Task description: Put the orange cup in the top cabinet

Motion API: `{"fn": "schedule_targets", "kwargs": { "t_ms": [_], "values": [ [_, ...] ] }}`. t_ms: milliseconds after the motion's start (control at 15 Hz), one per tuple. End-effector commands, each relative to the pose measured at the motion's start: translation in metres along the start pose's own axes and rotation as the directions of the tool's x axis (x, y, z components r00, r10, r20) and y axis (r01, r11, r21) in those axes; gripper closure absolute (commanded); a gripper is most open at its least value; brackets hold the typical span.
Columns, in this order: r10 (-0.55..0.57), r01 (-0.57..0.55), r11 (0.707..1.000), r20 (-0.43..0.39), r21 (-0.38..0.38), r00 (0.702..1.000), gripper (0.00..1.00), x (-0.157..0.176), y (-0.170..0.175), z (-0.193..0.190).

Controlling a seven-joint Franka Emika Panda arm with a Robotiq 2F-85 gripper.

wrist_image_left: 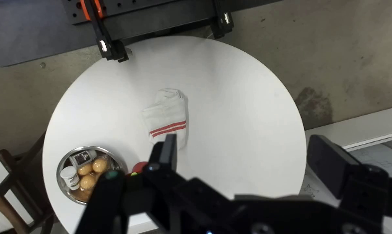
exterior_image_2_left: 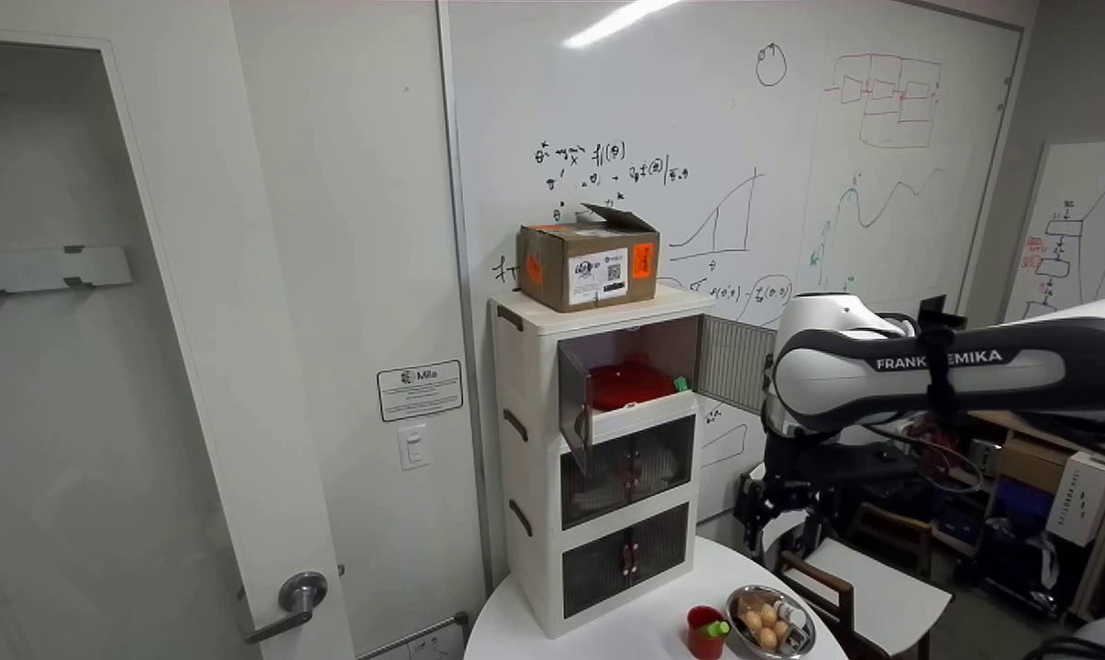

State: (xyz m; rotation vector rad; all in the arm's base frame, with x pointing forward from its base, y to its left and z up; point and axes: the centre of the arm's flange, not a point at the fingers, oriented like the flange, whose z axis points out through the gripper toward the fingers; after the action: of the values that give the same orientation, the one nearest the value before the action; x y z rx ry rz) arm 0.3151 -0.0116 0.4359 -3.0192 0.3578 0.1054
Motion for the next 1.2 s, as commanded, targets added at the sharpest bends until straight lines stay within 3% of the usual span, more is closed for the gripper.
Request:
{"fn": "schedule_targets", "kwargs": {
  "t_ms": [0, 133, 267, 333, 533, 733, 867, 1133],
  "values": [
    [0.000, 0.000, 1.000, 0.000, 0.000, 1.000, 0.00, 0.000, 0.000, 0.000],
    [0.010, -0.010, 1.000, 0.000, -0.011, 1.000, 0.00, -0.004, -0.010, 0.006],
    [0.000, -0.006, 0.997, -0.076, -0.079, 0.997, 0.00, 0.006, -0.035, 0.025],
    [-0.017, 0.000, 0.991, -0.124, -0.131, 0.992, 0.00, 0.017, -0.052, 0.034],
    [-0.066, 0.027, 0.985, -0.232, -0.168, 0.970, 0.00, 0.063, -0.099, 0.059],
    [-0.140, 0.078, 0.970, -0.268, -0.228, 0.953, 0.00, 0.098, -0.122, 0.092],
    [-0.169, 0.107, 0.961, -0.237, -0.255, 0.957, 0.00, 0.123, -0.114, 0.114],
    [-0.114, 0.084, 0.965, -0.108, -0.249, 0.988, 0.00, 0.164, -0.053, 0.153]
  ]
}}
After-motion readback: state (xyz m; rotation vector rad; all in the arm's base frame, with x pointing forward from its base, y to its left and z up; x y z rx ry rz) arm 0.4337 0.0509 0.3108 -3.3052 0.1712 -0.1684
